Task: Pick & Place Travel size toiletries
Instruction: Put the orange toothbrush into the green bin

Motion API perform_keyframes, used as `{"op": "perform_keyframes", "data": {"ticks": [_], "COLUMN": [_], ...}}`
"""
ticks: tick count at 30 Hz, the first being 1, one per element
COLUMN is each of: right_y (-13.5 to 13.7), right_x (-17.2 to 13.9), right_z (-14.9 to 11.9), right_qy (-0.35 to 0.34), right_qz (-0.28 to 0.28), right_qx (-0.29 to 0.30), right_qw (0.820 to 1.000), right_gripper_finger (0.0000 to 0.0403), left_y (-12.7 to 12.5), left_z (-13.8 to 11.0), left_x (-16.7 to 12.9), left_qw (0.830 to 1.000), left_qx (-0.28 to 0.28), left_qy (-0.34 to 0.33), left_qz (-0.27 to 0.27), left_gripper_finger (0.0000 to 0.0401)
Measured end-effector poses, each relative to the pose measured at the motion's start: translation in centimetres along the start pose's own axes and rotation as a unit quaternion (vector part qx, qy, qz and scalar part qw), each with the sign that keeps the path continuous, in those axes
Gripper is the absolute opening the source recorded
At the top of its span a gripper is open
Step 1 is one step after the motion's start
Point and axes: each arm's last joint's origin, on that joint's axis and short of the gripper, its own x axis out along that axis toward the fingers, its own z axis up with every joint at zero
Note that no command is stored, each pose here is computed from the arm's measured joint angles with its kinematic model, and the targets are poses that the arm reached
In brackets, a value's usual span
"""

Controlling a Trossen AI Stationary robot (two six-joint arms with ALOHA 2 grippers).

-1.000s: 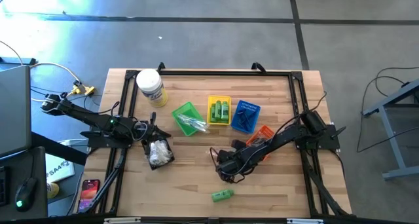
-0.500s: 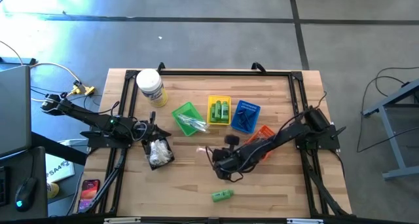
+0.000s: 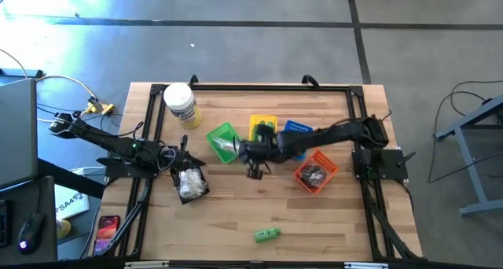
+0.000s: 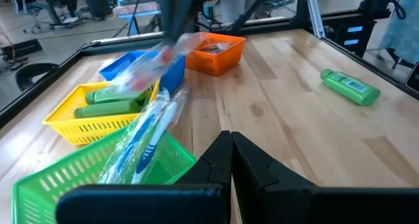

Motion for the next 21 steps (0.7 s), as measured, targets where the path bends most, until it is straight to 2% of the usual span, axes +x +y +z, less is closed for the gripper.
{"op": "perform_keyframes", "data": {"ticks": [4, 8, 14, 17, 21], "right_y": [-3.0, -4.8, -5.0, -4.9, -4.6], "right_x": [0.6, 0.6, 2.2, 4.2, 6.3], "right_z": [1.1, 2.5, 5.2, 5.3, 5.3], "right_qy": [0.003, -0.010, 0.015, 0.069, 0.094], "right_qz": [0.011, 0.016, 0.018, 0.009, 0.008], "right_qx": [0.015, -0.004, -0.033, -0.033, -0.031], "right_qw": [1.000, 1.000, 0.999, 0.997, 0.995], "right_gripper_finger": [0.0004, 0.0004, 0.0004, 0.0004, 0.0004], "left_y": [0.0, 0.0, 0.0, 0.0, 0.0], "left_z": [0.0, -0.1, -0.1, 0.0, 0.0], "left_x": [0.0, 0.0, 0.0, 0.0, 0.0], "left_qw": [1.000, 1.000, 1.000, 1.000, 1.000], "left_qx": [0.002, 0.006, 0.019, 0.018, 0.017], "left_qy": [0.001, 0.003, 0.003, 0.000, -0.001], "left_qz": [0.000, 0.000, 0.000, 0.000, 0.000], "left_gripper_finger": [0.0000, 0.0000, 0.0000, 0.0000, 0.0000]}}
